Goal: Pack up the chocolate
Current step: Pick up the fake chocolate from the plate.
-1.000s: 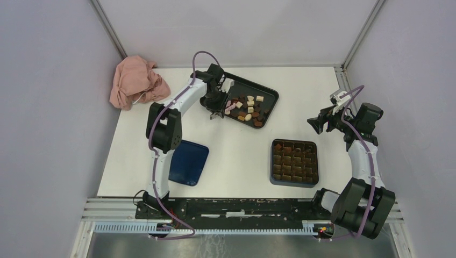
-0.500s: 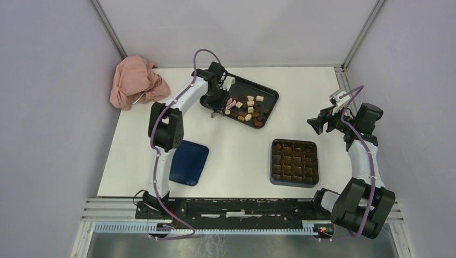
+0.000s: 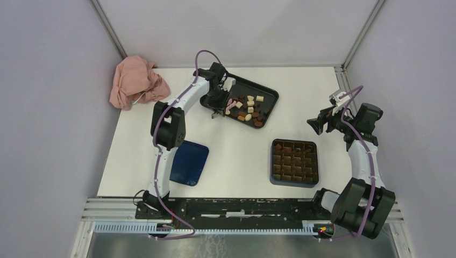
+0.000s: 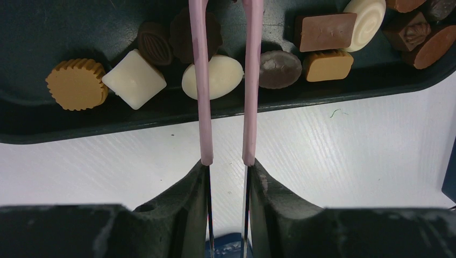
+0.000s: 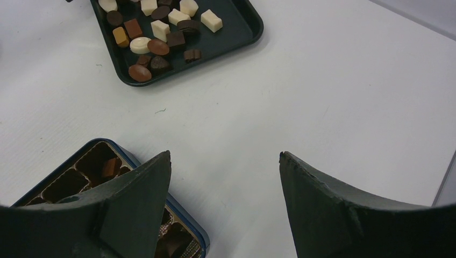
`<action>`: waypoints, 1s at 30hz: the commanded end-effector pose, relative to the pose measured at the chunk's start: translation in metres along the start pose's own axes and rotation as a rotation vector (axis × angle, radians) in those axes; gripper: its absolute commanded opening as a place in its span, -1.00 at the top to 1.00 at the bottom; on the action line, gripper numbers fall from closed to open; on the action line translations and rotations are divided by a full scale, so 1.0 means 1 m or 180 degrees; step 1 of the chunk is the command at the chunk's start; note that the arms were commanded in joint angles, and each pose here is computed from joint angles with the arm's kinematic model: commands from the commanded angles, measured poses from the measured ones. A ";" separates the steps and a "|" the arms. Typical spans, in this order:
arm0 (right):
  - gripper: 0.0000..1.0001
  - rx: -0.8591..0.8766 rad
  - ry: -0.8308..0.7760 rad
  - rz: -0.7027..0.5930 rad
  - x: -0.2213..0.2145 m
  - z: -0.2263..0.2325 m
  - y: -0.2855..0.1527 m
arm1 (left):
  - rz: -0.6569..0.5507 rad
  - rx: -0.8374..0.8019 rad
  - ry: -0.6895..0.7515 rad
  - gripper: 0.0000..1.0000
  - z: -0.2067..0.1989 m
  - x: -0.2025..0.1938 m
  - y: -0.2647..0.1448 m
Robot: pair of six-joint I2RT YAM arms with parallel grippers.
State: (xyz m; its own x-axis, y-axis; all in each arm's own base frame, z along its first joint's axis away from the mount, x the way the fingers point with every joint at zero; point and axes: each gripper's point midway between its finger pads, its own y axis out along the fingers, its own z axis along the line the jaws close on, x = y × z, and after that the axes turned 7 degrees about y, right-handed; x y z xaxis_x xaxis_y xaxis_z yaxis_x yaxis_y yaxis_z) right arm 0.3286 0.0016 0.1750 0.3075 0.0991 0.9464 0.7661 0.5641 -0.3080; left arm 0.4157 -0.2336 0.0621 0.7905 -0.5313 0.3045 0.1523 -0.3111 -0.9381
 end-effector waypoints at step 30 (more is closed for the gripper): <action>-0.58 0.0054 -0.0186 -0.0105 0.019 0.000 -0.001 | -0.0034 -0.0169 0.0019 0.26 -0.009 0.015 0.006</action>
State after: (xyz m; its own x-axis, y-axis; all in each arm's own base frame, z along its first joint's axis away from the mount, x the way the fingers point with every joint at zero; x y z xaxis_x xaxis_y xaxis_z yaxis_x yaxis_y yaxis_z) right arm 0.3286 0.0015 0.1749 0.3044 0.1042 0.9468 0.7655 0.5648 -0.3082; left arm 0.4220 -0.2389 0.0537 0.7951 -0.5330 0.2892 0.1316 -0.3139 -0.9403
